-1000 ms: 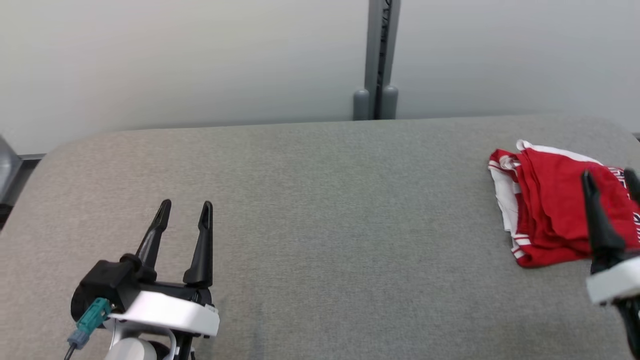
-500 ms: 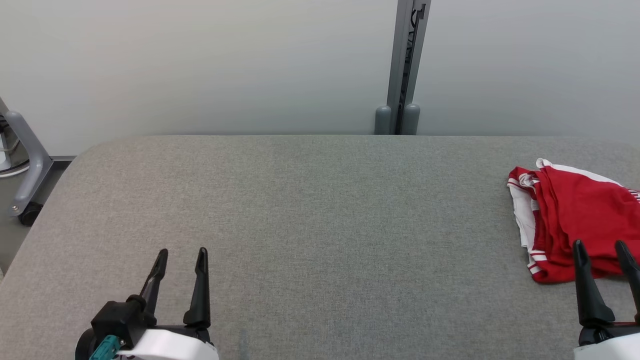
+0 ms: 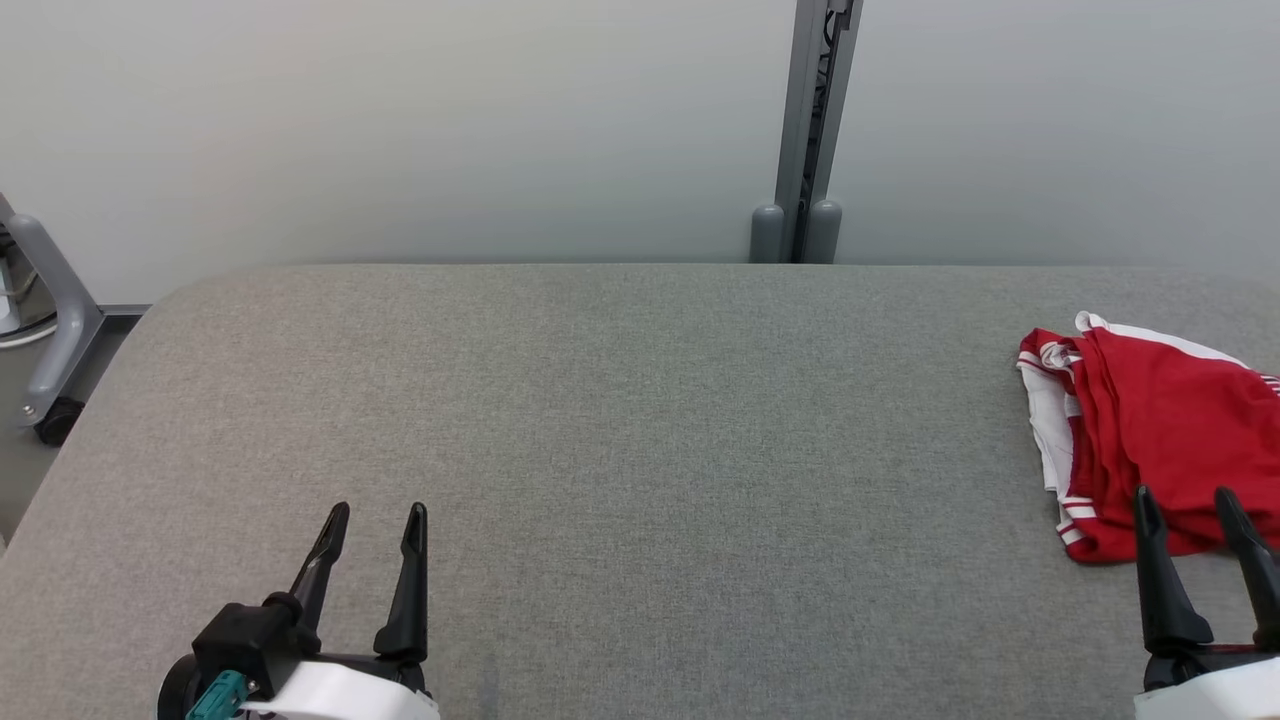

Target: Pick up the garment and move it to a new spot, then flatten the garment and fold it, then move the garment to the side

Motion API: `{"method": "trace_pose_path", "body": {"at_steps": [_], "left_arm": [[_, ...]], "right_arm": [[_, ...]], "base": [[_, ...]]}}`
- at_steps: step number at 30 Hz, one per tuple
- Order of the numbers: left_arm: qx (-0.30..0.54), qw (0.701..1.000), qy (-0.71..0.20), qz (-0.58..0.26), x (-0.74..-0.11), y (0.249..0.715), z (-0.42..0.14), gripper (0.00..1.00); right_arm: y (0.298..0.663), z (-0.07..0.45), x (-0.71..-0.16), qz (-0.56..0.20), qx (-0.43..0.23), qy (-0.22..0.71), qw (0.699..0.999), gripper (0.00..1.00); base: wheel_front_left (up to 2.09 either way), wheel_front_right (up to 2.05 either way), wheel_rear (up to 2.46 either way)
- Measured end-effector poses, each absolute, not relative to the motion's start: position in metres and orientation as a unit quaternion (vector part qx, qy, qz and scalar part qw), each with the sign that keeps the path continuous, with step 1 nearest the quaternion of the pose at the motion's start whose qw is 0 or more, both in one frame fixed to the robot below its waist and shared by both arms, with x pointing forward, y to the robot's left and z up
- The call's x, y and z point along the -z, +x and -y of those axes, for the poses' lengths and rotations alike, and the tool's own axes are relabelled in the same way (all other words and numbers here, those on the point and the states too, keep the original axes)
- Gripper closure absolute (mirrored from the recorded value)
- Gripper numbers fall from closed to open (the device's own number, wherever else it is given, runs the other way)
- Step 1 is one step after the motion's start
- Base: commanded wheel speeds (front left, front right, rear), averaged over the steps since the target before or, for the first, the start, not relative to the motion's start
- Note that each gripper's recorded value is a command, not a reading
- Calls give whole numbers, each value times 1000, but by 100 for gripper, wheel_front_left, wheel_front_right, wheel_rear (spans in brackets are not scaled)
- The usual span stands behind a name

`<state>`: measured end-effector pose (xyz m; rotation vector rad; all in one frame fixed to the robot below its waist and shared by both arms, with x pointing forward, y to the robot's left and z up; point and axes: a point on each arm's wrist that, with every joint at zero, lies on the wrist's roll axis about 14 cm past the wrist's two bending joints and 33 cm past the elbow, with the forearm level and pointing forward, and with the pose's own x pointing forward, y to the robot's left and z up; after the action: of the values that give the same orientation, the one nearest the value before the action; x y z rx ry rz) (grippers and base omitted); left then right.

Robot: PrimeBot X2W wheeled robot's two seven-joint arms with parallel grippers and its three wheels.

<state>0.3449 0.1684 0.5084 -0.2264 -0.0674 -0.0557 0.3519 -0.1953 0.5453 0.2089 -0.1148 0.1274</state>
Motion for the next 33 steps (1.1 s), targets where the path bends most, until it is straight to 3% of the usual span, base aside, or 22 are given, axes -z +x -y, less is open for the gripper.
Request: {"method": "trace_pose_path", "body": {"at_steps": [29, 30, 33], "left_arm": [[33, 993, -113, 31, -507, 348, -165, 0], [36, 992, -115, 29, -507, 348, -164, 100], [34, 992, -120, 6, -492, 341, -161, 100]], "right_arm": [[358, 181, -540, 50, -79, 112, 989, 0], [359, 181, -540, 48, -79, 112, 989, 100], [355, 178, -527, 28, -76, 121, 989, 100]], "base": [[0, 0, 0], [0, 0, 0], [0, 0, 0]]}}
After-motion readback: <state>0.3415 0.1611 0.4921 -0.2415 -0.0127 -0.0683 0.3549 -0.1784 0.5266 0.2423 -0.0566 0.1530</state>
